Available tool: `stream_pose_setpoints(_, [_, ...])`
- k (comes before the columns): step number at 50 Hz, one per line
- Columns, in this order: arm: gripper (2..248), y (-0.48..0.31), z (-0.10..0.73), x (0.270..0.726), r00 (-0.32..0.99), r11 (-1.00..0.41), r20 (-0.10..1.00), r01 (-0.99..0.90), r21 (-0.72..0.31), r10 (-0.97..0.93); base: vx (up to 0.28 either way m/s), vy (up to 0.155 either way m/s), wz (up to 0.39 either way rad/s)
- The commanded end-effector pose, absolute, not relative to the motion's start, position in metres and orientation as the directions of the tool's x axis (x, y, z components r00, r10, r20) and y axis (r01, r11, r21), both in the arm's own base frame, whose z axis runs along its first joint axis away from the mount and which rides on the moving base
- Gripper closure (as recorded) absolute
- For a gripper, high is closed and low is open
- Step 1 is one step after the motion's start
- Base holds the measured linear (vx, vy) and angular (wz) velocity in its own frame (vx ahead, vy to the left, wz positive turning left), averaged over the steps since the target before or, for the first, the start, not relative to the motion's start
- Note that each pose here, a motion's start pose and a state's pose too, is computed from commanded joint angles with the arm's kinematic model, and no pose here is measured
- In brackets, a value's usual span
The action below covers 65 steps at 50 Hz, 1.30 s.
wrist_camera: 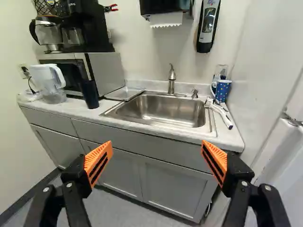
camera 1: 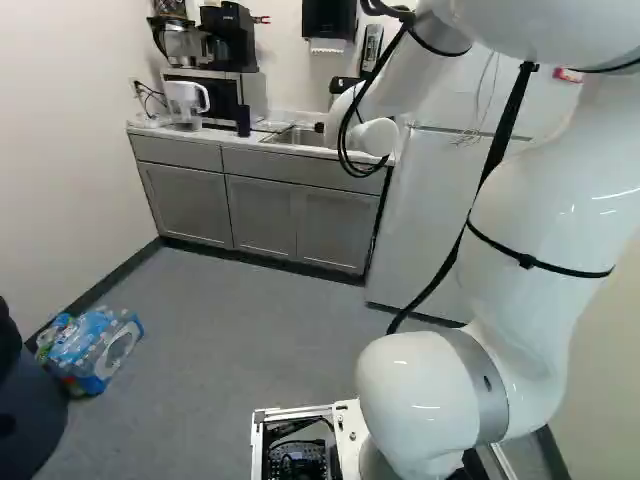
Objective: Rinse the cup and place it in the tray
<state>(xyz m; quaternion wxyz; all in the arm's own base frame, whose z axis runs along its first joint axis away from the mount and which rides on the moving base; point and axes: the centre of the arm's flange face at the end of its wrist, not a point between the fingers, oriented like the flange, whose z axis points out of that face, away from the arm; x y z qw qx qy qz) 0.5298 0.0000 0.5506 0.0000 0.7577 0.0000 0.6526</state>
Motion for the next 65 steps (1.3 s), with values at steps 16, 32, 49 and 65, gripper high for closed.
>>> stream_pose_setpoints(16, [3, 0.000, 0.563, 0.535, 0.169, -1.000, 0.986, 0.000, 0.000, 0.000, 0.000, 0.000, 0.000])
stream_pose_setpoints(32, [3, 0.000, 0.576, 0.536, 0.188, -1.000, 0.982, 0.000, 0.000, 0.000, 0.000, 0.000, 0.000])
stream_pose_setpoints(49, [3, 0.000, 0.590, 0.536, 0.205, -1.000, 0.979, 0.000, 0.000, 0.000, 0.000, 0.000, 0.000])
stream_pose_setpoints(65, [3, 0.000, 0.603, 0.533, 0.222, -1.000, 0.975, 0.000, 0.000, 0.000, 0.000, 0.000, 0.000])
